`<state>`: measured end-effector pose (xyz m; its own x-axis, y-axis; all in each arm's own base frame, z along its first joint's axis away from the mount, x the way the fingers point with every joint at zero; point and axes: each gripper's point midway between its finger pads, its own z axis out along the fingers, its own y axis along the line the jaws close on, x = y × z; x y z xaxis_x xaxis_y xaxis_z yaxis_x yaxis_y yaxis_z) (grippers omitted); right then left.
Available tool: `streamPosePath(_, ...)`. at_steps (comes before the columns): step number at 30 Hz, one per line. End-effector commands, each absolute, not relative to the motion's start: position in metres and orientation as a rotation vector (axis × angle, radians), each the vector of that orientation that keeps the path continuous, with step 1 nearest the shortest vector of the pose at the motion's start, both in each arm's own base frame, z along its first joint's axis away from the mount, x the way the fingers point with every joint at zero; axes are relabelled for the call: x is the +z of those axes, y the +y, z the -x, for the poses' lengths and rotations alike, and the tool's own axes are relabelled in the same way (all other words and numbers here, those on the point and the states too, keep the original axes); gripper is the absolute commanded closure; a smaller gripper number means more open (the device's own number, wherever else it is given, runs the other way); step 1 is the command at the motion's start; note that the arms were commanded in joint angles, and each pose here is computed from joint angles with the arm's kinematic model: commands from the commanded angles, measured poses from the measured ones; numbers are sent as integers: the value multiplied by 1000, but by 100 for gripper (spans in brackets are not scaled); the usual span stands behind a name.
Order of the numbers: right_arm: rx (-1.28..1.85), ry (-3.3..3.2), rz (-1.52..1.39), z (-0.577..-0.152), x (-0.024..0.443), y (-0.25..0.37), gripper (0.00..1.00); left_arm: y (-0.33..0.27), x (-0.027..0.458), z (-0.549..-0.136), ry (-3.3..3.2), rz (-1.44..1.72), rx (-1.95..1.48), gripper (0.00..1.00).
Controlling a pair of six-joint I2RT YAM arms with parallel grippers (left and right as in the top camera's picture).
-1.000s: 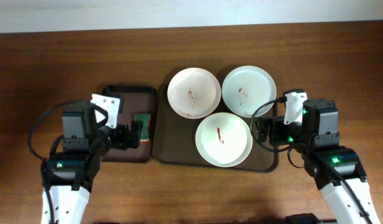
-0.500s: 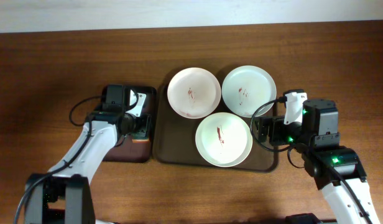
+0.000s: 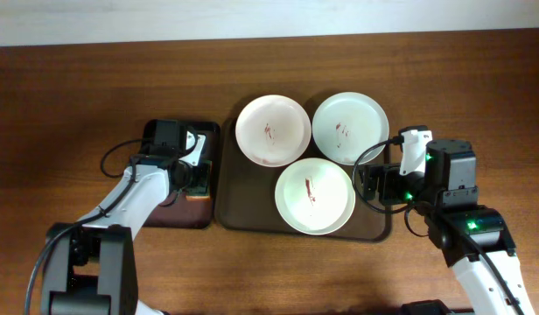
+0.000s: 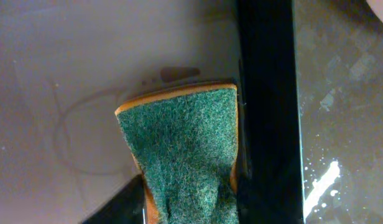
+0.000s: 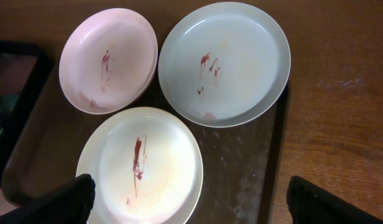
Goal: Clean dirty plates on tray and stack at the side
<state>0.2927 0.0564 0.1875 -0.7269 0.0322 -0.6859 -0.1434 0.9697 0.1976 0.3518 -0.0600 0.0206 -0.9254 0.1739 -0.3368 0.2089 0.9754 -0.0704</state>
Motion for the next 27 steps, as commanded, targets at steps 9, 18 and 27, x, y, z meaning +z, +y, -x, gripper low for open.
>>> streamPosePath(9,326,2449,85,-299,170,62,1,-58,13,-351,2820,-264,-137,100)
streamPosePath(18,377,2757,60,-307,76,69,53,-59,59,-354,2722,-256,-143,100)
streamPosePath(27,413,2918,39,-308,10,73,71,-59,57,-350,2741,-256,-144,97)
